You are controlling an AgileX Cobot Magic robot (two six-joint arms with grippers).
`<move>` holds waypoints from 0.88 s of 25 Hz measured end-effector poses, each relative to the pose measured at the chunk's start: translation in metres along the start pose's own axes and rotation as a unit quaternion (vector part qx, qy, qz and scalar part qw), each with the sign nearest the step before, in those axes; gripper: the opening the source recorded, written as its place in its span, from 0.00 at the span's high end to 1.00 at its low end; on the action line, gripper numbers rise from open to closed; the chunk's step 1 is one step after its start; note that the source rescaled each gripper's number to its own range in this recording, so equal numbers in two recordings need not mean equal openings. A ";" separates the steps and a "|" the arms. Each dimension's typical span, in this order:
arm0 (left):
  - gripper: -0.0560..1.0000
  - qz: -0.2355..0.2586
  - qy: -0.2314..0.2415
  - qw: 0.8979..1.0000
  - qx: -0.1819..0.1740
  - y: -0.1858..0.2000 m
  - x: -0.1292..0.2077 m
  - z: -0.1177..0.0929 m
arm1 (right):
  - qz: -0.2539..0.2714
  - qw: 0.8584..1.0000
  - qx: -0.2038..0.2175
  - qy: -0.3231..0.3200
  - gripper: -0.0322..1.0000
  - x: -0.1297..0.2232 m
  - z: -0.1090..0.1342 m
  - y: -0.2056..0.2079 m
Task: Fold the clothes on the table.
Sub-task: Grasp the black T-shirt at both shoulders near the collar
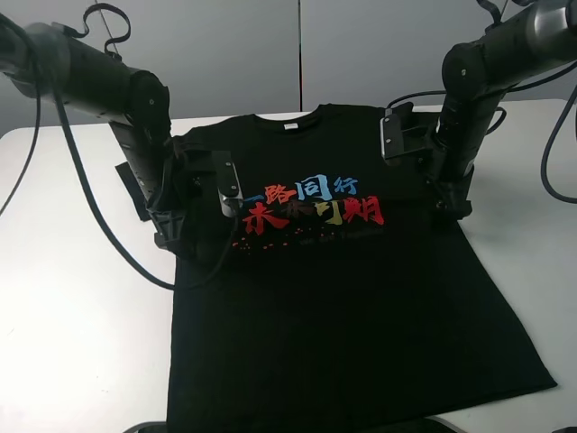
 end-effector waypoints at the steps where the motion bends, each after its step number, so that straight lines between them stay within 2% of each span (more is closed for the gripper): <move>1: 0.00 0.002 0.001 1.000 0.002 -0.003 0.000 0.000 | 0.000 1.000 0.001 0.000 0.07 0.000 0.000 0.000; 11: 0.00 0.003 -0.001 1.000 0.000 -0.004 -0.001 0.001 | 0.000 1.000 0.004 -0.001 0.07 0.000 -0.001 0.000; 13: 0.03 0.003 -0.002 1.000 -0.002 -0.005 -0.002 0.002 | 0.001 1.000 0.004 0.000 0.07 0.000 -0.001 0.000; 16: 0.19 -0.001 -0.007 1.000 -0.011 -0.005 -0.002 0.004 | 0.001 1.000 0.004 0.000 0.07 0.000 -0.001 0.000; 19: 0.42 -0.003 -0.006 1.000 -0.013 -0.005 -0.003 0.005 | 0.001 1.000 0.004 -0.001 0.07 0.000 -0.001 0.000; 21: 0.48 -0.003 -0.007 1.000 -0.013 -0.005 -0.003 0.005 | 0.001 1.000 0.004 -0.001 0.07 0.000 -0.001 0.000; 22: 0.47 -0.003 -0.007 1.000 -0.013 -0.005 -0.003 0.005 | 0.001 1.000 0.004 -0.001 0.07 0.000 -0.001 0.000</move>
Point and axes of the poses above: a point on each arm's last joint axis where the gripper is mounted, y pointing back along that axis away from the gripper, z along the wrist's bending axis when the last joint is at zero, x = y × z, the point moved 3 cm from there along -y, pointing out along that axis toward the gripper, and after that the axes turned 7 degrees about y, right-handed, at the moved point
